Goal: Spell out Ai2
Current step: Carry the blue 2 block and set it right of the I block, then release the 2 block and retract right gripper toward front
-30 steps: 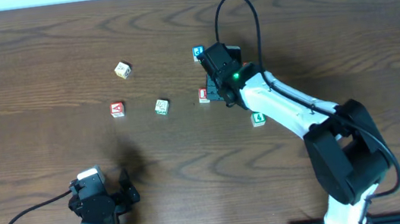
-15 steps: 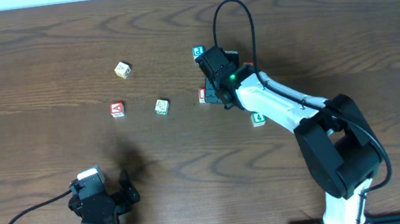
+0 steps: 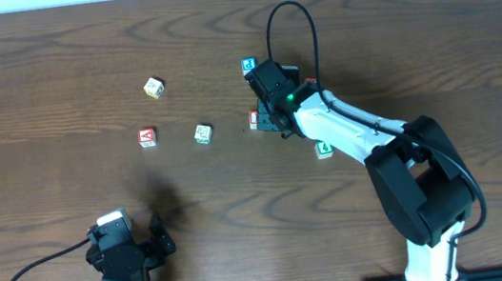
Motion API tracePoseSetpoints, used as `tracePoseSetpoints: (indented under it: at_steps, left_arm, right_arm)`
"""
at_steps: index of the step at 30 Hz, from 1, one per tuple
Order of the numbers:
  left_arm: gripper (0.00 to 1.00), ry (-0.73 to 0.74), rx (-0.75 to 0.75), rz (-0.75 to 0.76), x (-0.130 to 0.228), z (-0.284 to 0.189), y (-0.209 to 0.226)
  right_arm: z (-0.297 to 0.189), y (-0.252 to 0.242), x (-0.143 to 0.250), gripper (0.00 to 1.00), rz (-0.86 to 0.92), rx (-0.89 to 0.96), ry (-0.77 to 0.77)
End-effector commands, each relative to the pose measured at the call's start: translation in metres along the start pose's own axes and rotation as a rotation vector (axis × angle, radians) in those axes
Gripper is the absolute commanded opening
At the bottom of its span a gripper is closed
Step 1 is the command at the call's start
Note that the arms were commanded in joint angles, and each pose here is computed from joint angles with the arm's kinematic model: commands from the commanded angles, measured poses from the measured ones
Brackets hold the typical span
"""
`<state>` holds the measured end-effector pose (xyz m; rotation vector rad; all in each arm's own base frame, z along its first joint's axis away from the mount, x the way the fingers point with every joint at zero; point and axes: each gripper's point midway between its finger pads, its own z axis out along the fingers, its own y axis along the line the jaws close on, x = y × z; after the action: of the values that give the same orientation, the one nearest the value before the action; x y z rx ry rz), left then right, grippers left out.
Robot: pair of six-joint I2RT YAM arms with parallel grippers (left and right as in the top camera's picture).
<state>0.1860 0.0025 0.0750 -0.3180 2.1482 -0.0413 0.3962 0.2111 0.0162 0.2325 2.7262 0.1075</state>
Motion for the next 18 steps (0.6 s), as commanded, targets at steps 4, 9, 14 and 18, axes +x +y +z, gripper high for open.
tracePoseSetpoints:
  at_steps: [4,9,14,18]
  left_arm:
    - [0.95,0.007,-0.009,-0.010,0.003,0.001,0.002]
    - [0.95,0.007,-0.009,-0.010,0.003,0.001,0.002]
    - [0.95,0.007,-0.009,-0.010,0.003,0.001,0.002]
    - [0.95,0.007,-0.009,-0.010,0.003,0.001,0.002]
  right_arm:
    - [0.007,-0.006,-0.001,0.38,0.013,0.024,-0.001]
    - [0.007,-0.006,-0.001,0.40,0.013,0.024,-0.001]
    - [0.007,-0.008,-0.003,0.41,0.014,0.036,-0.012]
    - [0.007,-0.008,-0.011,0.43,0.017,0.033,-0.042]
